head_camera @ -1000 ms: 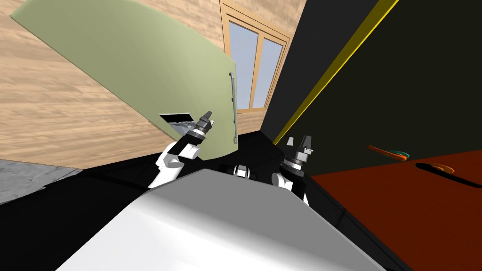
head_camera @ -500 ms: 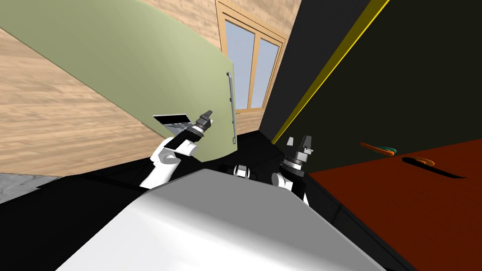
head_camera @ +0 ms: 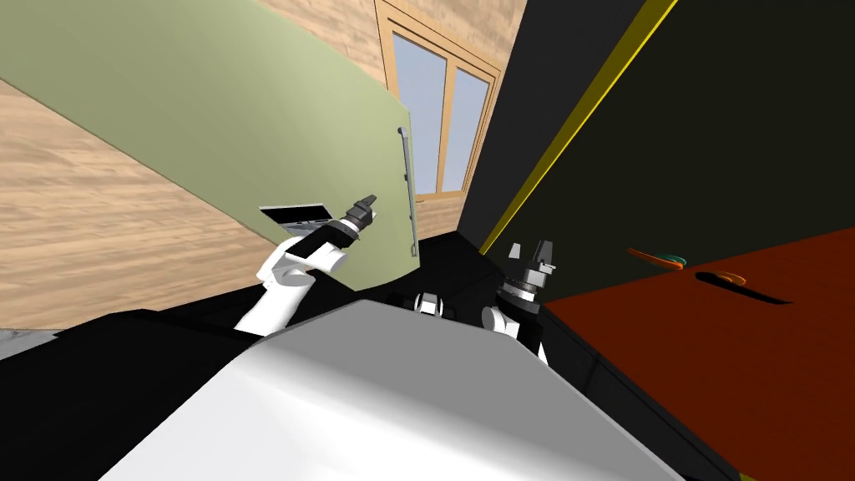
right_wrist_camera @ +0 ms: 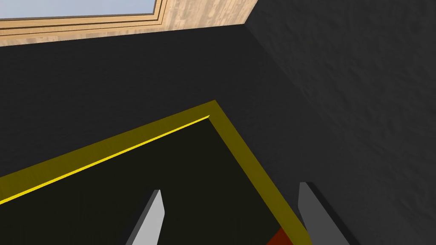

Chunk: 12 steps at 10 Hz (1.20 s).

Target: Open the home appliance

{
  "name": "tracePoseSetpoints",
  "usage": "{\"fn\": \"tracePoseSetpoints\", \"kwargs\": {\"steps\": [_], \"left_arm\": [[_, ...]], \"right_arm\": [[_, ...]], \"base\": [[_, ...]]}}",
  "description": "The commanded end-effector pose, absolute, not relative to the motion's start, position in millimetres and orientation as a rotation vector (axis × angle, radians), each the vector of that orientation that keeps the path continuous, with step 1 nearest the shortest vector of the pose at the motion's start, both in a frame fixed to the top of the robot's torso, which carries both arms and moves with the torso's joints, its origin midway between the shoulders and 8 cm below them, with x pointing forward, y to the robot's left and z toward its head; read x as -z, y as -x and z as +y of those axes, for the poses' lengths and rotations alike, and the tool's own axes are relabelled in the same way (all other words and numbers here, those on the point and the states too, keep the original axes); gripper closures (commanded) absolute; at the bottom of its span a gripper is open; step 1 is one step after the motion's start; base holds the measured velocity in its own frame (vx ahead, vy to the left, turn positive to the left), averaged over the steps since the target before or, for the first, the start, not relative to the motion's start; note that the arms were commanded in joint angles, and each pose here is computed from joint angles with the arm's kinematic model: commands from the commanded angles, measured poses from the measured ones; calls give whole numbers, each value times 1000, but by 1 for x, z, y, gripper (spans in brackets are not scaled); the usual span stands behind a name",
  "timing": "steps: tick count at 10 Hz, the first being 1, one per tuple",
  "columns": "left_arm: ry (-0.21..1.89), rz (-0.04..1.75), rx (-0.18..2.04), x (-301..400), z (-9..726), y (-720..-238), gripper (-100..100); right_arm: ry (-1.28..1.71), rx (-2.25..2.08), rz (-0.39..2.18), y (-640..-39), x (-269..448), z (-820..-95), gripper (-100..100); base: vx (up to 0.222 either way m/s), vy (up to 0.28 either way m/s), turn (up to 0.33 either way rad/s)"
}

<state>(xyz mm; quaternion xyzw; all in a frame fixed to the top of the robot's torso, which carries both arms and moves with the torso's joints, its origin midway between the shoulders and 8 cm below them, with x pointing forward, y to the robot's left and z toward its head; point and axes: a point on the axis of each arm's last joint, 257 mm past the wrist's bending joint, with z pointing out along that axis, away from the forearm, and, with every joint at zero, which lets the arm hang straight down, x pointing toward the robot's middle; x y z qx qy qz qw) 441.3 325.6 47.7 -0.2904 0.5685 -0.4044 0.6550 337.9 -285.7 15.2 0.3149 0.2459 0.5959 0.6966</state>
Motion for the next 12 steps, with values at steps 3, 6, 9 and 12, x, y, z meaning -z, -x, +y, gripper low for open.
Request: {"fn": "tracePoseSetpoints", "kwargs": {"steps": [3,6,9,12], "left_arm": [[696,1347,859,-52,337,-450,-100],[740,1382,814,-46,347,-453,-100],[769,1410,782,-53,354,-456,-100],[812,1435,743,-49,363,-457,-100]], "right_arm": [[-702,-1329,549,-338,-15,-286,0],[-702,-1329,549,-338,-15,-286,0],[-702,-1329,549,-338,-15,-286,0],[-702,-1329,549,-338,-15,-286,0]], "base": [[32,22,-105],[36,24,-80],[45,34,-119],[46,24,-96]]}}
